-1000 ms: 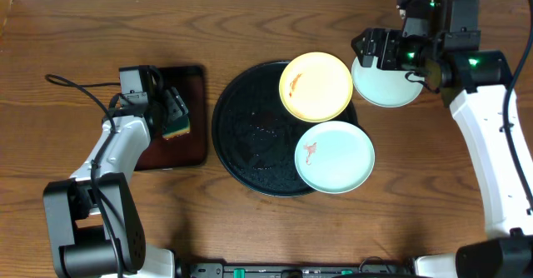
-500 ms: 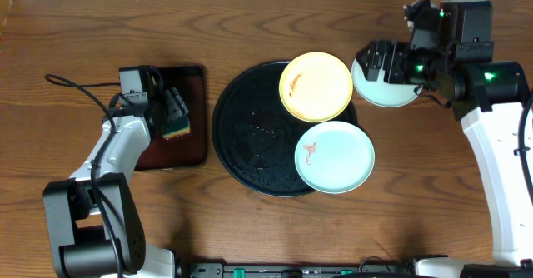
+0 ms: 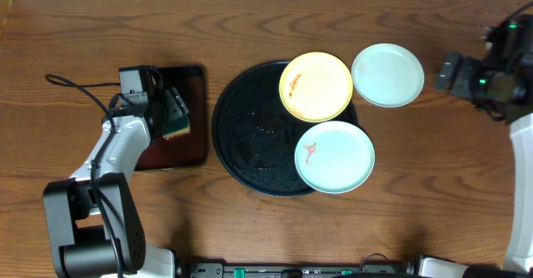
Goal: Clean dirty plates on tray and stack at the side
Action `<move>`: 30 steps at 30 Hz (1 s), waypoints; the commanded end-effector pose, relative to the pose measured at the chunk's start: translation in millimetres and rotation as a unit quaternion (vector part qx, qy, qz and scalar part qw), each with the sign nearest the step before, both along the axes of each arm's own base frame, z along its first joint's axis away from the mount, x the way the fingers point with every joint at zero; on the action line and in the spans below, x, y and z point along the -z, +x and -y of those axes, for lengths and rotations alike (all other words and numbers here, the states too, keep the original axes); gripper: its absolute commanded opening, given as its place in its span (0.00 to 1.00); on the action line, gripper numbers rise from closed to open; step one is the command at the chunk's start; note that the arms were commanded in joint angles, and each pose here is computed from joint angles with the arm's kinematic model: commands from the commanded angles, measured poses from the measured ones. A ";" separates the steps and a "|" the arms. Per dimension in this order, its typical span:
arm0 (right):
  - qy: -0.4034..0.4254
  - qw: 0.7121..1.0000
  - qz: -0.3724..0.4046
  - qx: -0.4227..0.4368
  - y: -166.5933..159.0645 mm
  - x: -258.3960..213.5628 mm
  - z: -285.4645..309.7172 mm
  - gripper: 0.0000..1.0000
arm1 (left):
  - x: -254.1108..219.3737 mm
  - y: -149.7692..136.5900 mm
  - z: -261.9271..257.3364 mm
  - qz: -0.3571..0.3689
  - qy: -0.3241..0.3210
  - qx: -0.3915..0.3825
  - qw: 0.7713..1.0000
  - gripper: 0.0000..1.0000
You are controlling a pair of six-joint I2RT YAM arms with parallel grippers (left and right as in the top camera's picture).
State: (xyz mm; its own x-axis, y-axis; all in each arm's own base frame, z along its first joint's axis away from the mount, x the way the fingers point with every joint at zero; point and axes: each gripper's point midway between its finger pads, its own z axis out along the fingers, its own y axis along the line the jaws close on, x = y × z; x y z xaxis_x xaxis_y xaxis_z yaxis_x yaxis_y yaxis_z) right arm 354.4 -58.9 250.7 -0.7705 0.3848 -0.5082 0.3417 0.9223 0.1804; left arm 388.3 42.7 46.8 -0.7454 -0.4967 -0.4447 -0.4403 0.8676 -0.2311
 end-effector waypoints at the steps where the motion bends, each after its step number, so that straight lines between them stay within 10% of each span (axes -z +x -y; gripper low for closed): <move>1: -0.007 0.999 0.006 0.030 -5.1 -5.7 19.4 0.99 | -1.5 -0.2 -2.6 0.000 0.004 -0.003 1.000 0.79; 30: -0.007 0.999 0.006 0.032 -5.5 -5.6 20.5 0.99 | -24.7 33.3 13.2 0.084 -0.051 0.001 0.995 0.78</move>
State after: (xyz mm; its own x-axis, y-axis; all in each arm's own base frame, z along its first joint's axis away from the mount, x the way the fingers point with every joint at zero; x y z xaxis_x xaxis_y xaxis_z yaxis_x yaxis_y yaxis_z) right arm 350.3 -77.4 250.2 -0.7512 0.4216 -0.5079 0.3914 0.9041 0.1715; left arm 422.4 38.4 70.5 -0.6566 -0.5243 -0.5422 -0.3974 0.8515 -0.3421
